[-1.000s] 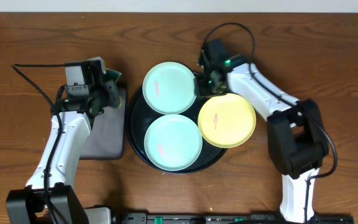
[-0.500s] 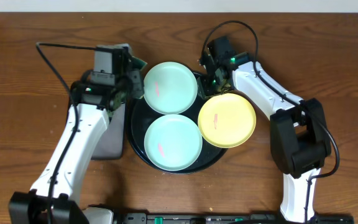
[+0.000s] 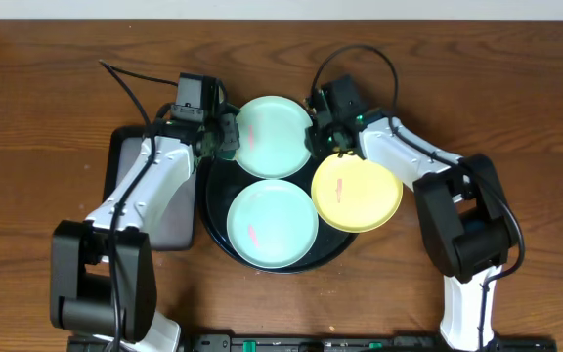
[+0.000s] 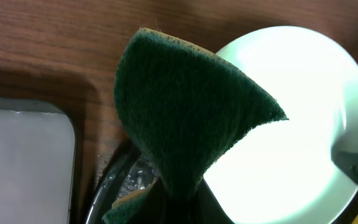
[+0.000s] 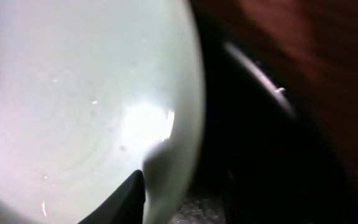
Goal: Clean dirty plates on tray and stack at the side
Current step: 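Bring the green sponge with the left gripper onto the upper mint plate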
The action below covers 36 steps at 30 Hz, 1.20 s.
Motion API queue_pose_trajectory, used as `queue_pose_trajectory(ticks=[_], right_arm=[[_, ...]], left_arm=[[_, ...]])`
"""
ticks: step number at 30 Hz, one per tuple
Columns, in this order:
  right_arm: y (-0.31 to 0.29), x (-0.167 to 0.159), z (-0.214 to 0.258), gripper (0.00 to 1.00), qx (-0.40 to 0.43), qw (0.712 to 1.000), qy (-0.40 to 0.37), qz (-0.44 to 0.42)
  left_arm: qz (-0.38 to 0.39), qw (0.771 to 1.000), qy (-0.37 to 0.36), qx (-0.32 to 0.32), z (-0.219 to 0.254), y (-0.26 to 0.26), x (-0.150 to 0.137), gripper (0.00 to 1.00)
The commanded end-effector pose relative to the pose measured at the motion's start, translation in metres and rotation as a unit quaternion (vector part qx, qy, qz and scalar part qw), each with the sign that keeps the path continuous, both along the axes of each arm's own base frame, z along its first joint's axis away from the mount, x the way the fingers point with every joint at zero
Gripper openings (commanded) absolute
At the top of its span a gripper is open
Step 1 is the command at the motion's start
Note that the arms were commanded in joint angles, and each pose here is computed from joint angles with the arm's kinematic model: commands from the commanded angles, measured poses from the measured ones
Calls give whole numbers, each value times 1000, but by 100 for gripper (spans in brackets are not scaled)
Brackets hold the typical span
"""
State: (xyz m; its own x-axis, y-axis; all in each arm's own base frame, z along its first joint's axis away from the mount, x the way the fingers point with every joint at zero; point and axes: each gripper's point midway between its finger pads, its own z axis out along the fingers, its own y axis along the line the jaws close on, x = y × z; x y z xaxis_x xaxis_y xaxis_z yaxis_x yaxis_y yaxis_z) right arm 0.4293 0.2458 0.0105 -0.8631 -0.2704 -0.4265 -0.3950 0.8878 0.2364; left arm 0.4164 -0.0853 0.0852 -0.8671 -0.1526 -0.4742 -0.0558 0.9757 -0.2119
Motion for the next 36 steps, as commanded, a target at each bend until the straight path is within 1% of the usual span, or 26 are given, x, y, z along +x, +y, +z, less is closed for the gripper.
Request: queue_pose_trajectory(ticks=[1,2,3,4,6,13,17,20,22,25,27,31,36], right_arm=[[9,0,13,31,15,1000,-13,9],[9,1,14,26,18,1000,-12,4],[9,1,14,17,21,1000,-10,-3],[9,2,14,10,23,1000,-8,-7],[10,1,14,1,25,1000,-5,-12],[22,-6,14,1,21,1000,-7,-1],[16,-2,11,1,-4,999,-16,-39],[20,-4,11,6,-5,999,-17,-37],[23,-5,12,13,-4,999,-18,-35],[26,-6,12,15,-2,999,-19,-34],[27,-7,12,14,-2,999,-19,-32],[28,-7,12,12,0,999,-18,-35],[28,-7,12,12,0,999,-17,-36]], left_arm=[[-10,1000,-16,11,6,1,7,7],[-12,1000,-18,12,6,1,8,7],[-12,1000,-19,12,7,1,9,7],[-13,1000,-20,11,7,0,9,7],[-14,1000,-23,11,8,-1,10,7],[-15,999,-34,9,11,-3,14,7],[-30,999,-32,-7,12,-14,11,8],[-41,998,-35,-11,15,-22,10,8],[-41,998,-36,-6,15,-24,9,8],[-43,999,-30,-5,12,-25,6,7],[-32,999,-24,-8,9,-24,4,7],[20,1000,-18,-3,2,-12,3,7],[33,999,-15,-11,-4,-13,3,7]])
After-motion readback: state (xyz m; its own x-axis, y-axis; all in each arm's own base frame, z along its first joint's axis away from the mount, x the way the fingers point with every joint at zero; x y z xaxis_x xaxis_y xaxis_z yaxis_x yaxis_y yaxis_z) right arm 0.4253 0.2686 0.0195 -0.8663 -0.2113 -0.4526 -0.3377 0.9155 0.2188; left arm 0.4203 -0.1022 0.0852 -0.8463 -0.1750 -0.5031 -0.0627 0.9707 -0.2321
